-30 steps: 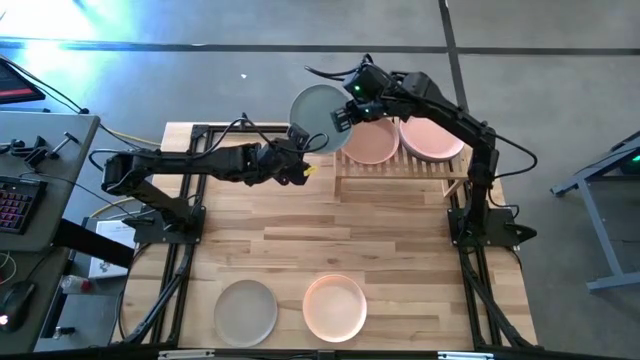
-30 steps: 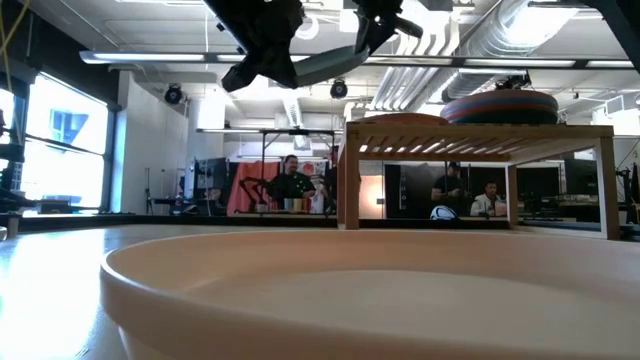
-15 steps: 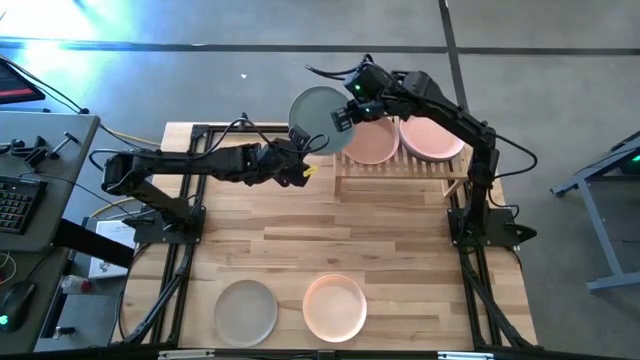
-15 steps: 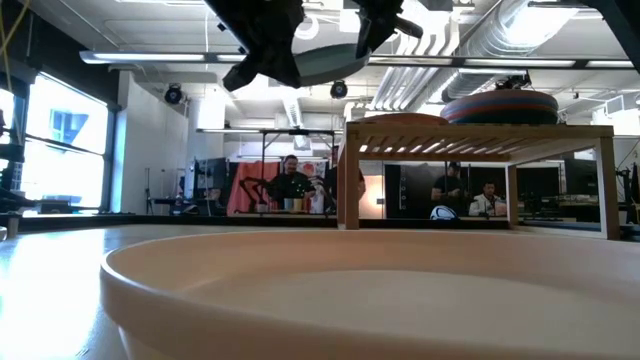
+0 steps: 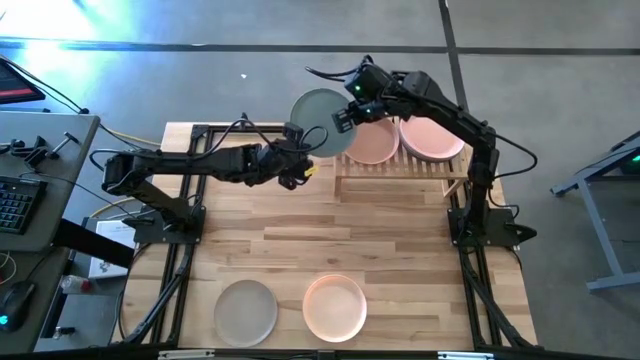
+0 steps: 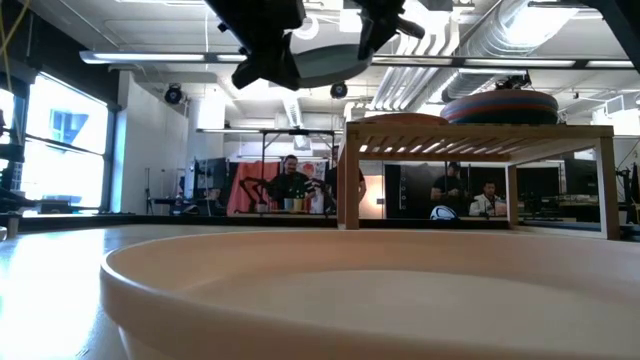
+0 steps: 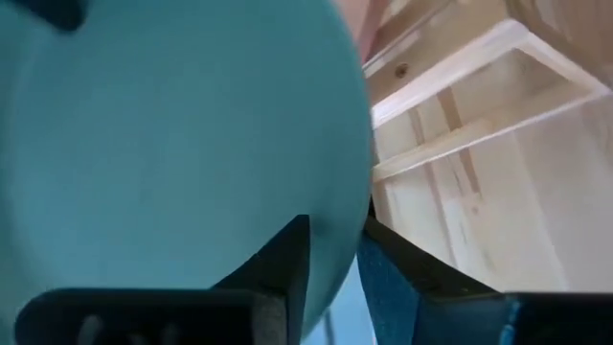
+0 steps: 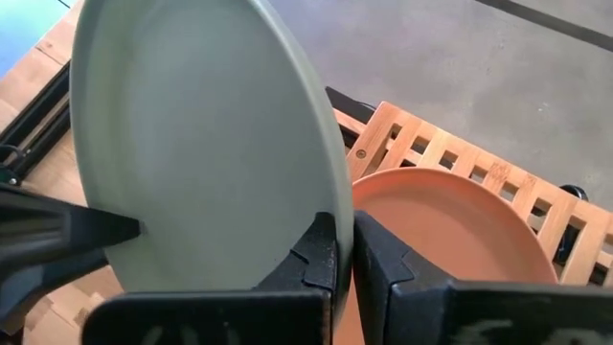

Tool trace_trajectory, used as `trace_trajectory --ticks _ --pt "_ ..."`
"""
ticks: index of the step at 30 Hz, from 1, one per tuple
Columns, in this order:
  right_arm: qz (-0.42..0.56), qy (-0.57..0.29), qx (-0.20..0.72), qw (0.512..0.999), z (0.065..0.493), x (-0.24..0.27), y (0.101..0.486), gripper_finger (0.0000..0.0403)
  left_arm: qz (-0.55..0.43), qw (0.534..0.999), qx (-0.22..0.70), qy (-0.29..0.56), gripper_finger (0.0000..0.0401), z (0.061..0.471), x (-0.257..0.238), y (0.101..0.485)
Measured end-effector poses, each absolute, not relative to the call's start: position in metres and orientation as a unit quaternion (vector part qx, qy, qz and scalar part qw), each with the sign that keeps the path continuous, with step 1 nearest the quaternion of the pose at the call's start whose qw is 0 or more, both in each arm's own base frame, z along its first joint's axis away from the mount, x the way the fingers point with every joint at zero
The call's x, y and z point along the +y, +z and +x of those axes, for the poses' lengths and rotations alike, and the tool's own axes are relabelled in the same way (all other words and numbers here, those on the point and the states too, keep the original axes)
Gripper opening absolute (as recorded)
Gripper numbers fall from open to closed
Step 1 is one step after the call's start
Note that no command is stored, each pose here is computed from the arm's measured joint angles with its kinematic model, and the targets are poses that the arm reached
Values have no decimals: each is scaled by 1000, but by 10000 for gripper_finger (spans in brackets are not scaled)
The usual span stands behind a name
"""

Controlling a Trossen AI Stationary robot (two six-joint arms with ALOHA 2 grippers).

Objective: Place and stack plates onto a shelf
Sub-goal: Stack the light blue plate on the top of the light brown plate on the shelf

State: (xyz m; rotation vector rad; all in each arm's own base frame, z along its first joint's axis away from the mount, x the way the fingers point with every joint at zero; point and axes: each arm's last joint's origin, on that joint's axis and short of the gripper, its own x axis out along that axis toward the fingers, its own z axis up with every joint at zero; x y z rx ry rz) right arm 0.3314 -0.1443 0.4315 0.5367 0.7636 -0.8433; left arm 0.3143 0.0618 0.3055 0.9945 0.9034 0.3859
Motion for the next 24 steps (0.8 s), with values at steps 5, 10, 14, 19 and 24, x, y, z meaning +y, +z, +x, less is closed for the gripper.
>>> trace_trajectory --ticks 5,10,14,19,24 --pt "240 -399 367 805 324 -153 432 0 442 765 418 213 82 314 55 306" --pt "235 -416 378 793 308 -166 435 0 441 748 424 256 79 313 50 307" --pt "223 -423 376 794 294 -176 442 0 417 760 416 274 79 313 49 307" --pt "216 -421 376 797 271 -193 451 0 373 783 400 297 79 313 49 307" --pt "241 -383 392 801 248 -216 450 0 333 800 385 317 78 313 49 307"
